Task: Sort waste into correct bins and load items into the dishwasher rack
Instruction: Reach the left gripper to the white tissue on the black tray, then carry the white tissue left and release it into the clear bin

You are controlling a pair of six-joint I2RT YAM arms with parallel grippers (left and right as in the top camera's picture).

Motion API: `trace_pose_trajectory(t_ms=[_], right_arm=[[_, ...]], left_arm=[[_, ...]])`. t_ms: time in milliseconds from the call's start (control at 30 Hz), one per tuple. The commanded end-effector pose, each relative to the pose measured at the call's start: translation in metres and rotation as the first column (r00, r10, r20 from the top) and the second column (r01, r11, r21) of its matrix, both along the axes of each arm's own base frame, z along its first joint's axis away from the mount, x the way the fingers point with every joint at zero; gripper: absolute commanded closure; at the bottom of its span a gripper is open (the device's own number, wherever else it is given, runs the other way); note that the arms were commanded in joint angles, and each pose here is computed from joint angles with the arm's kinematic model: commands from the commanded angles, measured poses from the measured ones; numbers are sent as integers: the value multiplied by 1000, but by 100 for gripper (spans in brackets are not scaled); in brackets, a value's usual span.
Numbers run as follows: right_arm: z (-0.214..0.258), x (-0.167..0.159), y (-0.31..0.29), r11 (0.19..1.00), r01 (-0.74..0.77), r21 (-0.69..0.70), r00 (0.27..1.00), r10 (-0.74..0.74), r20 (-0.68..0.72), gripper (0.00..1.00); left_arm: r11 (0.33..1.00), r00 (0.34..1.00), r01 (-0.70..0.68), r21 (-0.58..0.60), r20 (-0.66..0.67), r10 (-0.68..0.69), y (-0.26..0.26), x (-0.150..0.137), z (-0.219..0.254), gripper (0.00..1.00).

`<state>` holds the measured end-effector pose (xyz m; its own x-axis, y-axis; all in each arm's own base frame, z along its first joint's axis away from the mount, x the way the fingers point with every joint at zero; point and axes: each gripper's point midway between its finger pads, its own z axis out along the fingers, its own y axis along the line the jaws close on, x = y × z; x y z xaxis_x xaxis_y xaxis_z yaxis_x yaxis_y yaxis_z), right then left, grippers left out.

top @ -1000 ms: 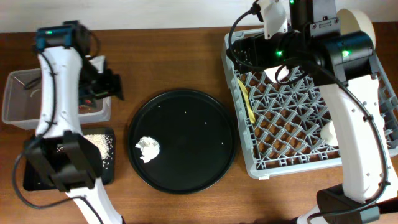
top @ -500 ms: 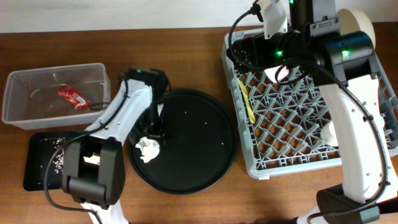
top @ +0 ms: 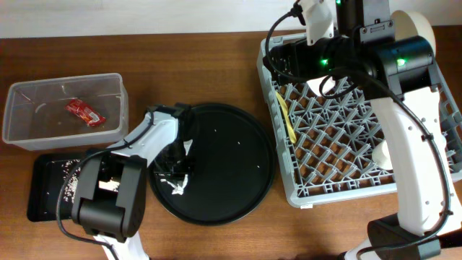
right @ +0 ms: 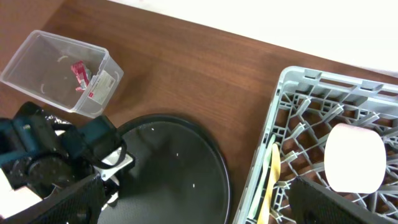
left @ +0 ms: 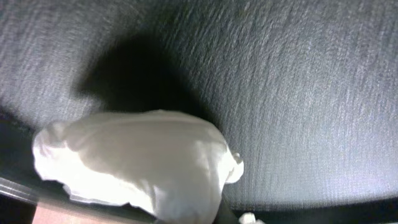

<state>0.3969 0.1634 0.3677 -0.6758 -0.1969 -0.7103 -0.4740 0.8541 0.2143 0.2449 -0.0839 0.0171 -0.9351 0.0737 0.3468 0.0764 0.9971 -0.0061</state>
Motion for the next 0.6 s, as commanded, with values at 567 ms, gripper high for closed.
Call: trace_pose_trajectory(t_ms=[567], right_arm=[[0,-1,4,1000,-16,7,1000,16,1,2]], left_arm=[[868,726,-478,136,618,303,195,157,157,88]])
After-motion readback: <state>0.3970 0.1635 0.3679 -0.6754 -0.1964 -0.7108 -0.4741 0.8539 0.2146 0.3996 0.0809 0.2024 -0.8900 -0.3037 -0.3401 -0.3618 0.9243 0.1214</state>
